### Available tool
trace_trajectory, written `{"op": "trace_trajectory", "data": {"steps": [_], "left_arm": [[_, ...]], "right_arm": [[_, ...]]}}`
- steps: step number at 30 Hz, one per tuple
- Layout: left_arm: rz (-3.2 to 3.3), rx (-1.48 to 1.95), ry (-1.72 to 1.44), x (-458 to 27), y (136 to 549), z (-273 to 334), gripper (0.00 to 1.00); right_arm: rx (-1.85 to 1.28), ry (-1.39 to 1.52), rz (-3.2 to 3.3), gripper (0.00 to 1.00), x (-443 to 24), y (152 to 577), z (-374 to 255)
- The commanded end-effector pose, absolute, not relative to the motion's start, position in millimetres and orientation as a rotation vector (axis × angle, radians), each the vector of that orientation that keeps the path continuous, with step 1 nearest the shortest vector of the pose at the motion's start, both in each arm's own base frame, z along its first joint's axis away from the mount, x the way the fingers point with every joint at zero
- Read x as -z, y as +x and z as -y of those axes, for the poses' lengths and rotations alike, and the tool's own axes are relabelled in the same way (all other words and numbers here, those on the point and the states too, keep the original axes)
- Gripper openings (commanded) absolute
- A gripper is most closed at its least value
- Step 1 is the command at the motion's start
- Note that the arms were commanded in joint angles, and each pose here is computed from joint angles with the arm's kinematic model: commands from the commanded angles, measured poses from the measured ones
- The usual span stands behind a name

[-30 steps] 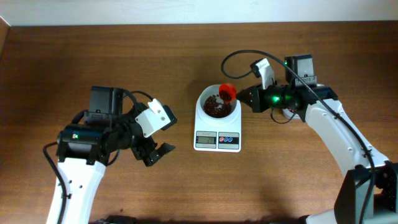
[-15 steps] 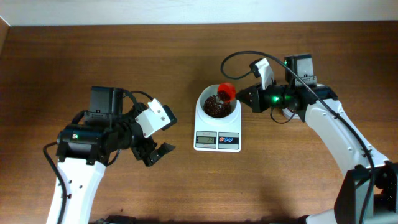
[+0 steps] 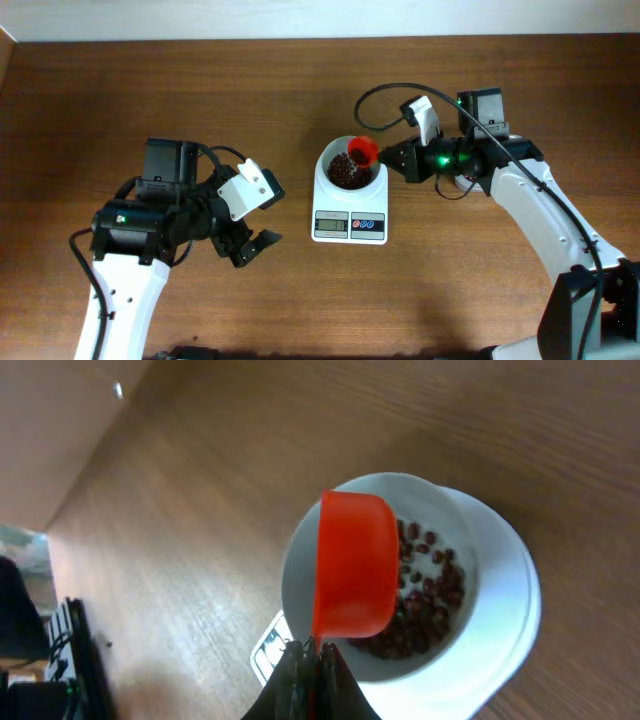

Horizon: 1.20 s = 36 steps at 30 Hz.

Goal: Scoop and weigh 50g on scale
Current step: 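Carry the filled scoop with the right gripper over the scale bowl, then tilt the scoop with the right gripper to pour beans into the bowl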

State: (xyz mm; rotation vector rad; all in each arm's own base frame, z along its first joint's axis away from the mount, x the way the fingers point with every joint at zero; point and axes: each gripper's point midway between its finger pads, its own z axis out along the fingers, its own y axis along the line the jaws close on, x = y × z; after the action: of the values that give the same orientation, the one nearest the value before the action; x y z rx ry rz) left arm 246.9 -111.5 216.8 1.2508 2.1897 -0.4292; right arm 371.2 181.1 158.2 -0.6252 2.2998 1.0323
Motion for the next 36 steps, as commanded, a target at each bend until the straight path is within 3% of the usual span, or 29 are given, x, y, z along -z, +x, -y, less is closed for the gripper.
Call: {"op": "trace_trajectory", "data": {"steps": [1, 3, 6, 9, 12, 15, 18, 21, 24, 27, 36], "left_arm": [[-2.178, 0.422, 1.237, -223.1, 250.6, 110.9, 0.99], [-2.178, 0.422, 1.237, -223.2, 250.6, 111.0, 0.99], [-2.178, 0.422, 1.237, -223.1, 250.6, 110.9, 0.99], [-2.178, 0.422, 1.237, -223.2, 250.6, 111.0, 0.99], [-2.178, 0.422, 1.237, -223.2, 250.6, 111.0, 0.99], [-2.178, 0.422, 1.237, -223.1, 250.6, 110.9, 0.99], [-2.178, 0.422, 1.237, -223.1, 250.6, 110.9, 0.99], [-2.178, 0.422, 1.237, -223.1, 250.6, 110.9, 0.99], [-2.178, 0.422, 1.237, -223.1, 250.6, 110.9, 0.99], [-2.178, 0.422, 1.237, -223.2, 250.6, 111.0, 0.99], [-2.178, 0.422, 1.237, -223.2, 250.6, 111.0, 0.99]], "right_arm": [[-1.022, -0.632, -2.286, 0.04, -164.5, 369.4, -182.1], [-1.042, -0.744, -2.202, 0.04, -171.1, 365.8, -188.0], [-0.934, -0.636, -2.3, 0.04, -158.8, 375.7, -175.1], [-1.031, -0.801, -2.18, 0.04, -169.9, 362.1, -188.3], [-0.872, -0.621, -2.327, 0.04, -153.2, 378.9, -168.9], [-1.029, -0.855, -2.149, 0.04, -170.4, 358.9, -189.6], [-0.893, -0.69, -2.275, 0.04, -157.9, 377.3, -173.7], [-0.989, -0.844, -2.152, 0.04, -169.4, 364.7, -187.1], [-0.887, -0.765, -2.225, 0.04, -160.5, 376.3, -176.4], [-0.992, -0.902, -2.102, 0.04, -172.1, 363.0, -190.1], [-0.859, -0.905, -2.133, 0.04, -161.6, 374.2, -179.9]]}}
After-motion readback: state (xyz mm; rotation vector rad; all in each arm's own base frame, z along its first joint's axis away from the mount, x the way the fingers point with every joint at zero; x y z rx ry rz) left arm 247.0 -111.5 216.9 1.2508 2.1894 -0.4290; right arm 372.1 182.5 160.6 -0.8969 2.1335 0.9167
